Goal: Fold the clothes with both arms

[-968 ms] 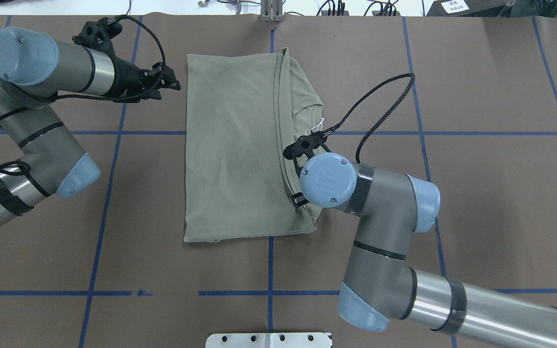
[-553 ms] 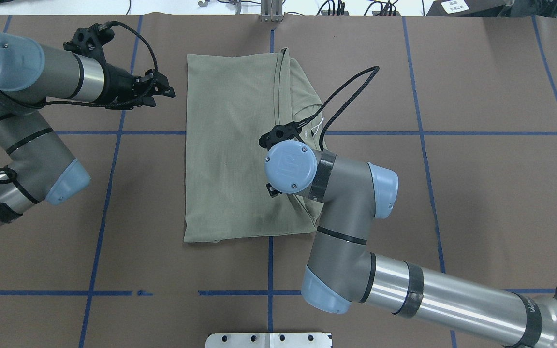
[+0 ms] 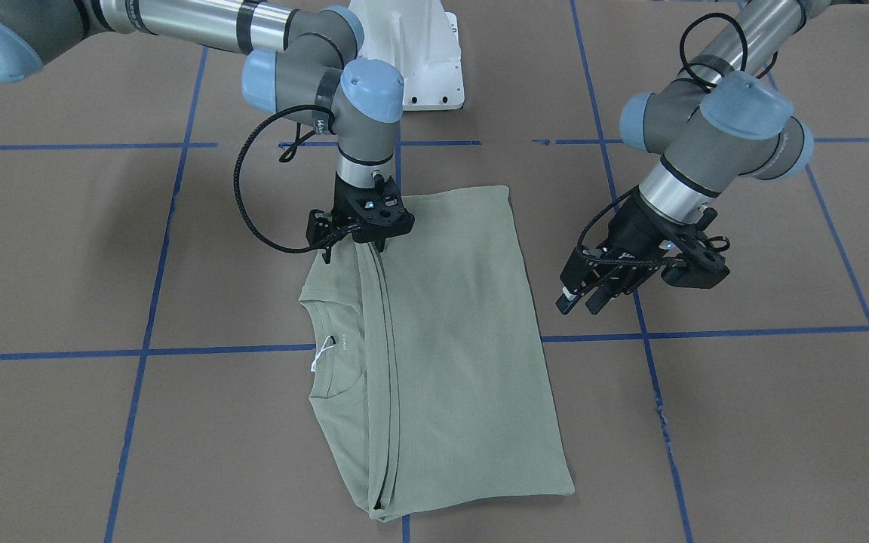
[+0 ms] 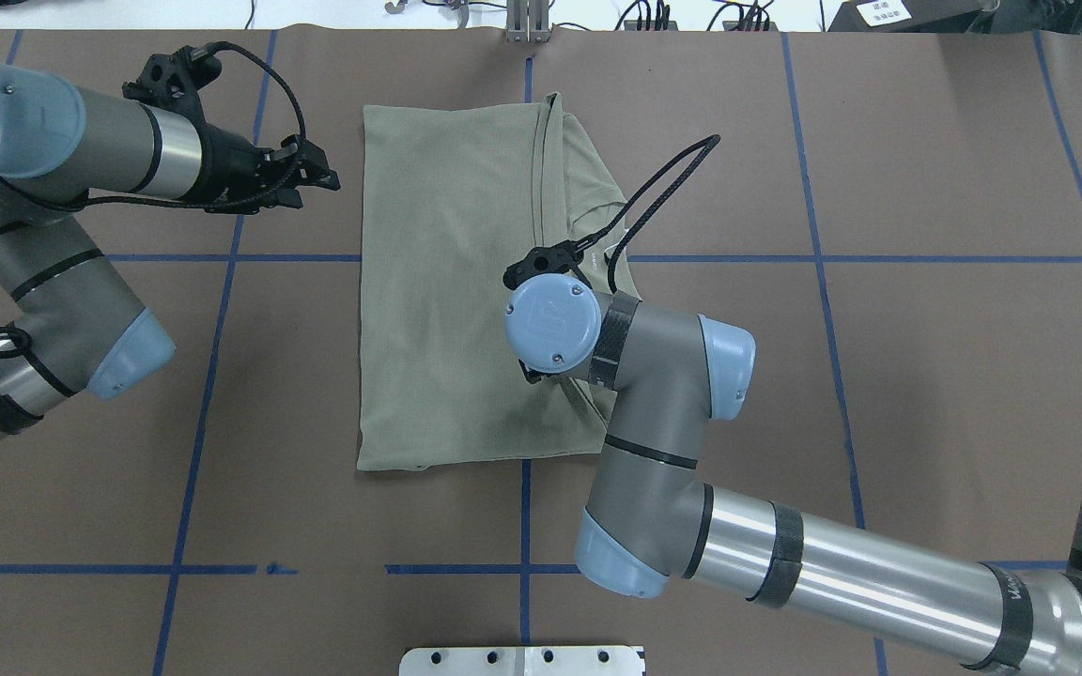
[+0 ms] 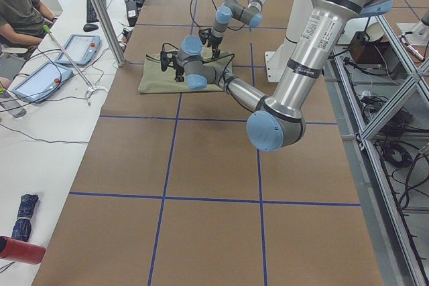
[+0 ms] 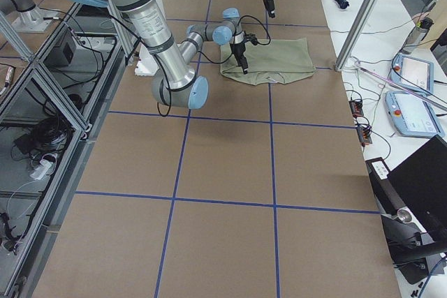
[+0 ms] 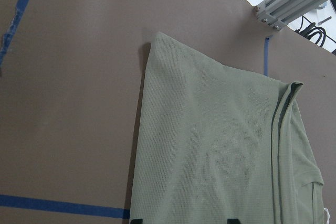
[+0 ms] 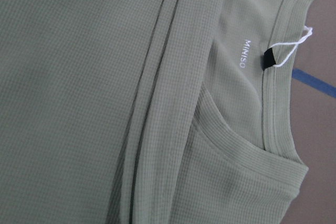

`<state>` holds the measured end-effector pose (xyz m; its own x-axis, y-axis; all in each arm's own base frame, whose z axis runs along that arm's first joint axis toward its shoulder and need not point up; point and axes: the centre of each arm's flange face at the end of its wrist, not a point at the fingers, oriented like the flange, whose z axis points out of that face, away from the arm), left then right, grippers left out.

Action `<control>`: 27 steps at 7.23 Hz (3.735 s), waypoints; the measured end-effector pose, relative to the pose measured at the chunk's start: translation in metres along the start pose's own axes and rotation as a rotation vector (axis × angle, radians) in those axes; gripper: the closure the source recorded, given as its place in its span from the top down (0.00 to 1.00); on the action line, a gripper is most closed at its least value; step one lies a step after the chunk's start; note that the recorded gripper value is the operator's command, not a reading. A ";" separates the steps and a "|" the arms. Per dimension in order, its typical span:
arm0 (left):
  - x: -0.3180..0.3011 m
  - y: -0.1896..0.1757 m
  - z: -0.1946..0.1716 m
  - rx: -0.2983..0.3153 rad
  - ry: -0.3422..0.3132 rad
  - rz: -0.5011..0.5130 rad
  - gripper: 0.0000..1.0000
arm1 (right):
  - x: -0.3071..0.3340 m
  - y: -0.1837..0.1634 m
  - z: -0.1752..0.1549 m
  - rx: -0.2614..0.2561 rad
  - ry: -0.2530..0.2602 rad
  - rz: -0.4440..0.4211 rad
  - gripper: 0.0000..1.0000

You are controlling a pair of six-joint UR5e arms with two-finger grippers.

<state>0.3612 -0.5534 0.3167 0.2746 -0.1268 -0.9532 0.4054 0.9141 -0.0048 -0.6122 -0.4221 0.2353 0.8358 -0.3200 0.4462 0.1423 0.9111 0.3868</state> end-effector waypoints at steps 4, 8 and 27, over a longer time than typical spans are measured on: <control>0.002 0.002 -0.005 -0.002 0.010 0.003 0.62 | 0.003 0.004 0.008 -0.024 0.002 -0.001 1.00; 0.007 0.004 -0.011 -0.014 0.025 0.008 0.62 | 0.096 0.002 0.024 -0.125 -0.039 -0.027 1.00; 0.009 0.020 -0.046 -0.063 0.071 0.025 0.62 | 0.098 -0.124 0.011 0.050 -0.074 0.282 1.00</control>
<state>0.3319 -0.5189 0.2945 0.2204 -0.0776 -0.9723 0.3425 0.9395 0.0027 -0.5538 -0.5695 0.2399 0.7971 -0.0758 0.5990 -0.1180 0.9534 0.2776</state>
